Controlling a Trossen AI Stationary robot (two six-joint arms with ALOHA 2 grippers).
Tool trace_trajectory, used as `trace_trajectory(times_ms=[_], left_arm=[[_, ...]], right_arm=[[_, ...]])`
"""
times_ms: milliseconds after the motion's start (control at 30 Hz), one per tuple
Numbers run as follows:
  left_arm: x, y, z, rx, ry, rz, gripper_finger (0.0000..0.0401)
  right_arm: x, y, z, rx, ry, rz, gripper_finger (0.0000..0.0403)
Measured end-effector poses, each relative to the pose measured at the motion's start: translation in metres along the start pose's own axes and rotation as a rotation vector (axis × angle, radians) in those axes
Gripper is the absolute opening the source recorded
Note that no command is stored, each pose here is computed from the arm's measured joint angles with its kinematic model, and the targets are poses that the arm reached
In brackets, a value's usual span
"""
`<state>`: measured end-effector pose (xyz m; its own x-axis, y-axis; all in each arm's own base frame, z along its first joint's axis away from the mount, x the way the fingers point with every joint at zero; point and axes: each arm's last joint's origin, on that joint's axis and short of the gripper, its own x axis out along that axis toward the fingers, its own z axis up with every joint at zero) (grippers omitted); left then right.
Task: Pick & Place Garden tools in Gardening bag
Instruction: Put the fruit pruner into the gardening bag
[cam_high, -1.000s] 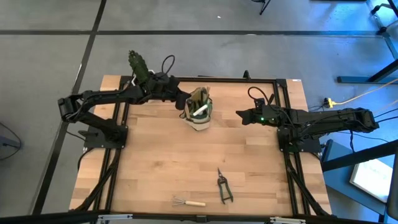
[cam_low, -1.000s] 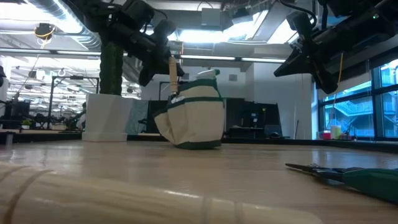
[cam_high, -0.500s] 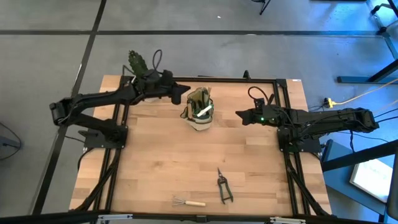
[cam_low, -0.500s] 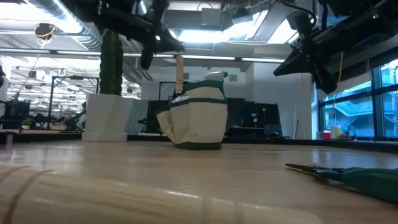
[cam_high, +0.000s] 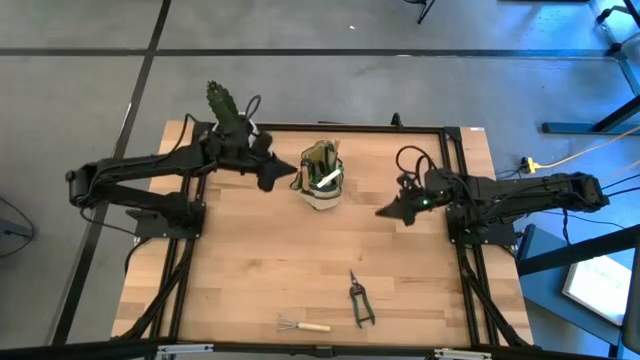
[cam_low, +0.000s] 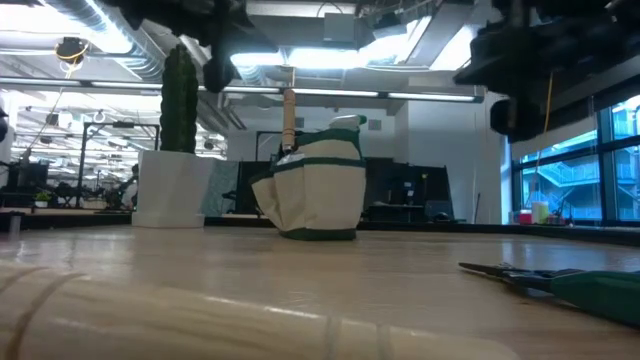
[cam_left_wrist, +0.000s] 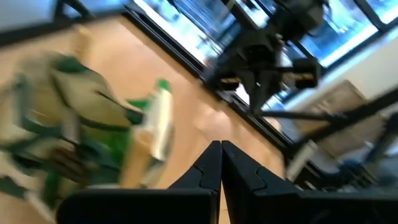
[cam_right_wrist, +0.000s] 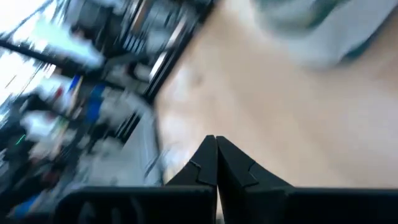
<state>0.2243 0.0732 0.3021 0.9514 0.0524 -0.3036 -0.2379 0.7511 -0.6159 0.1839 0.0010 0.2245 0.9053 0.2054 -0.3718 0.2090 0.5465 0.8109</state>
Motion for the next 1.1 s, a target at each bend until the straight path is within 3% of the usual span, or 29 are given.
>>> trace_trajectory(times_ms=[167, 300, 400, 600, 767, 900, 1100], left_arm=[[0.002, -0.021, -0.013, -0.056, 0.061, -0.083, 0.0002], [0.004, -0.039, -0.025, -0.146, 0.107, -0.149, 0.0002], [0.005, -0.056, -0.034, -0.206, 0.095, -0.179, 0.0002], [0.002, -0.085, -0.058, -0.294, 0.017, -0.122, 0.0002], [0.003, -0.101, -0.078, -0.336, -0.031, -0.068, 0.0002], [0.011, -0.111, -0.095, -0.353, -0.038, -0.055, 0.0003], [0.033, -0.118, -0.121, -0.401, 0.024, -0.059, 0.0011]], right_arm=[[0.001, 0.008, -0.014, 0.025, 0.204, 0.110, 0.0012], [0.002, 0.012, -0.030, 0.027, 0.328, 0.120, 0.0034], [0.002, 0.013, -0.045, 0.031, 0.394, 0.062, 0.0055], [-0.002, 0.013, -0.072, 0.067, 0.448, -0.082, 0.0110], [0.000, 0.017, -0.084, 0.068, 0.444, -0.111, 0.0148], [0.009, 0.020, -0.094, 0.014, 0.480, -0.092, 0.0157], [0.037, 0.014, -0.112, 0.042, 0.539, -0.236, 0.0158]])
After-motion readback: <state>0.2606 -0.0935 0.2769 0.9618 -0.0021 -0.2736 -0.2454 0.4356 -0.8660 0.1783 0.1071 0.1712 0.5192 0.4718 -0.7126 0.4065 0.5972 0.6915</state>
